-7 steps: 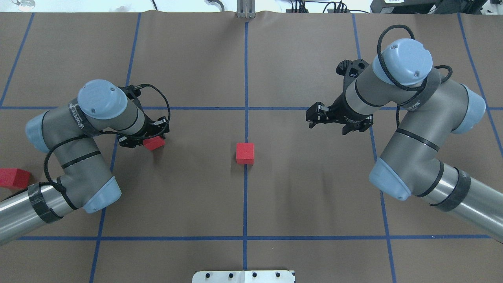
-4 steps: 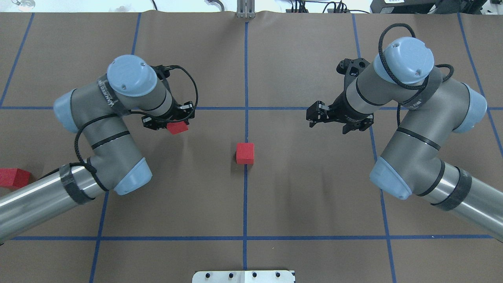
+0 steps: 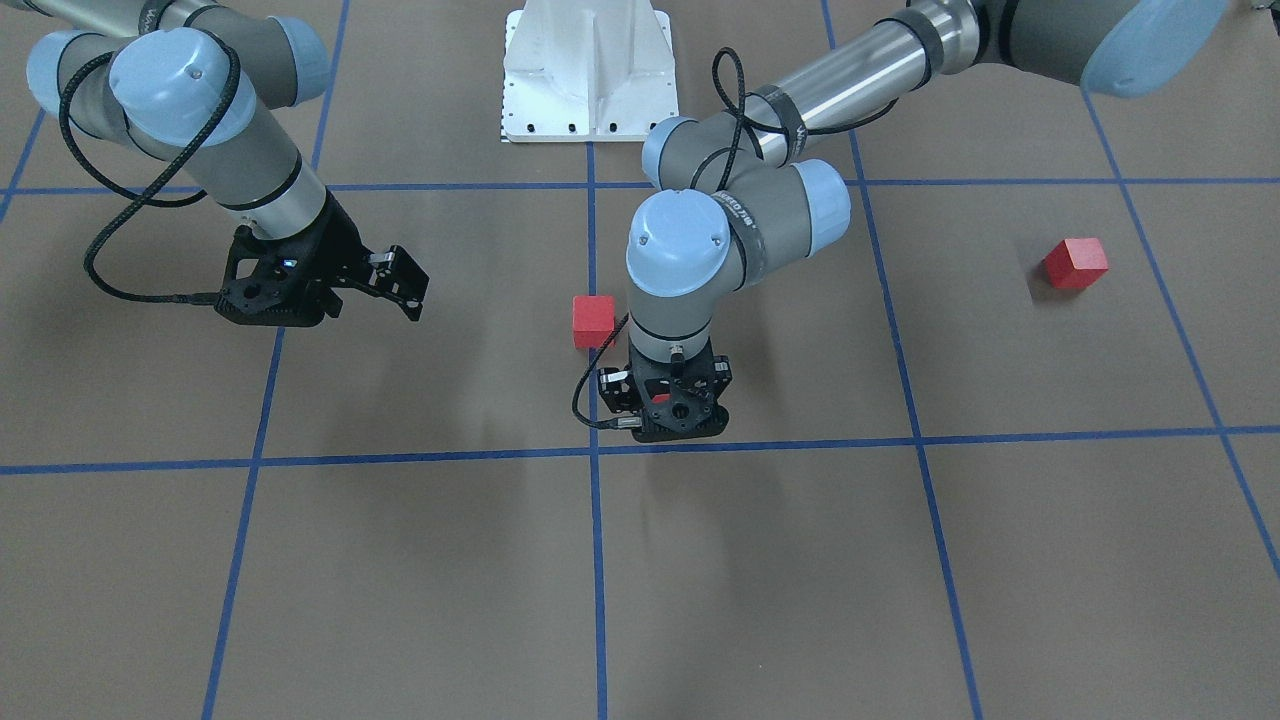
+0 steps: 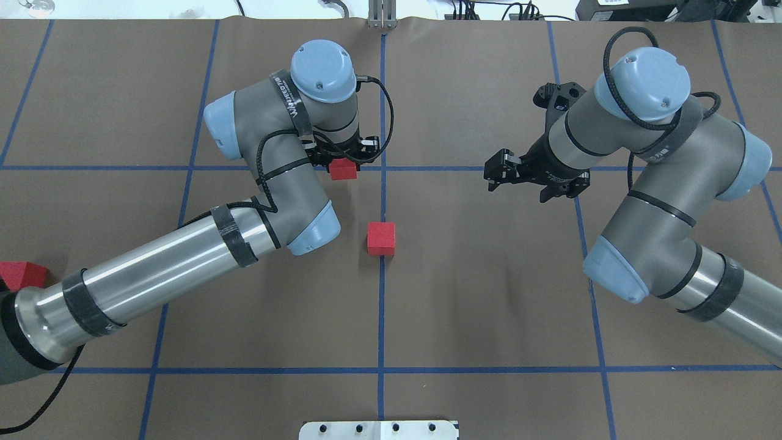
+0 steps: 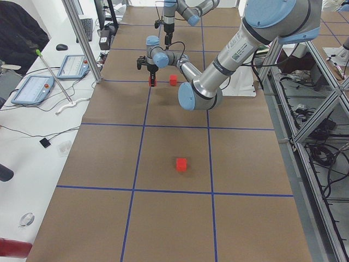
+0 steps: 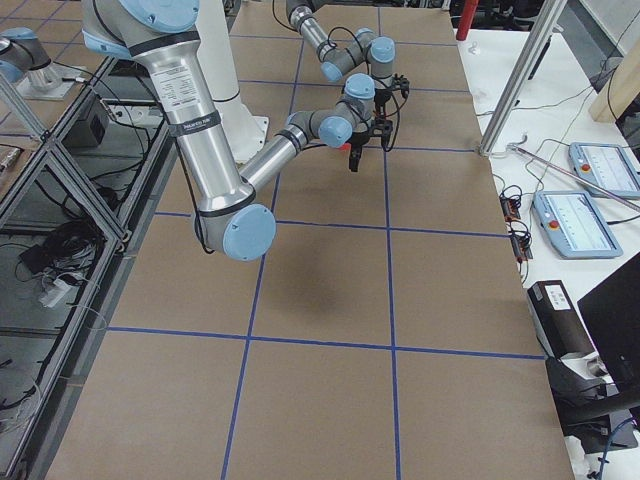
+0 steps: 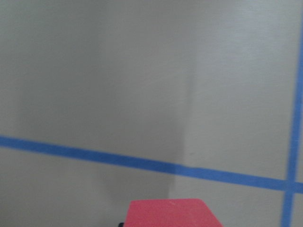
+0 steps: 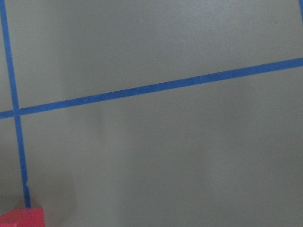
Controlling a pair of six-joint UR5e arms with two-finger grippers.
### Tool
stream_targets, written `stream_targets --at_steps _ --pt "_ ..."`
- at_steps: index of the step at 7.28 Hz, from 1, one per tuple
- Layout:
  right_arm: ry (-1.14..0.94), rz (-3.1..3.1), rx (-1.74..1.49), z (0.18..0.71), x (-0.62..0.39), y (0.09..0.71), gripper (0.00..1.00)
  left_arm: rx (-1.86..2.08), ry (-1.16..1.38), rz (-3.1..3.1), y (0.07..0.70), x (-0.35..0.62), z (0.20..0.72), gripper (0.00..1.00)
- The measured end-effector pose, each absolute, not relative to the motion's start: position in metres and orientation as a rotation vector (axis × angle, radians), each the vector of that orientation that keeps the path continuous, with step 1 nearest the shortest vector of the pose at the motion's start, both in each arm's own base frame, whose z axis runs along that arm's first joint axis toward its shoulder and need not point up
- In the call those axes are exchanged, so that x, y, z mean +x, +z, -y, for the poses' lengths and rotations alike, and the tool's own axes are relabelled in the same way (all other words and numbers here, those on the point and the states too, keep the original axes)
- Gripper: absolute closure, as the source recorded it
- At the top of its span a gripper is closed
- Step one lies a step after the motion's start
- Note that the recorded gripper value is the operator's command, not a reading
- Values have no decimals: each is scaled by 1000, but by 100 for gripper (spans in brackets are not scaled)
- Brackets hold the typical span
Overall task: Form red blocks into L shape at center
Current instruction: 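Carry the red cube with the left gripper beside the center cube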
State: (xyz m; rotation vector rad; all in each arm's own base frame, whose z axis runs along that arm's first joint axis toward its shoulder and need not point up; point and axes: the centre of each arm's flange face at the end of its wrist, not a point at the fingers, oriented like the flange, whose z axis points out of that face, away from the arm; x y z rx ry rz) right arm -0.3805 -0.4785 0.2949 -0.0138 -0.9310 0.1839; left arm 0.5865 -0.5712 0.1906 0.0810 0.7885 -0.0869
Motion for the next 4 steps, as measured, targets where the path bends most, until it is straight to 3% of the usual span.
stream_targets --at_steps 4 --pt "186 928 -14 479 -380 296 0 73 -18 -807 165 623 540 100"
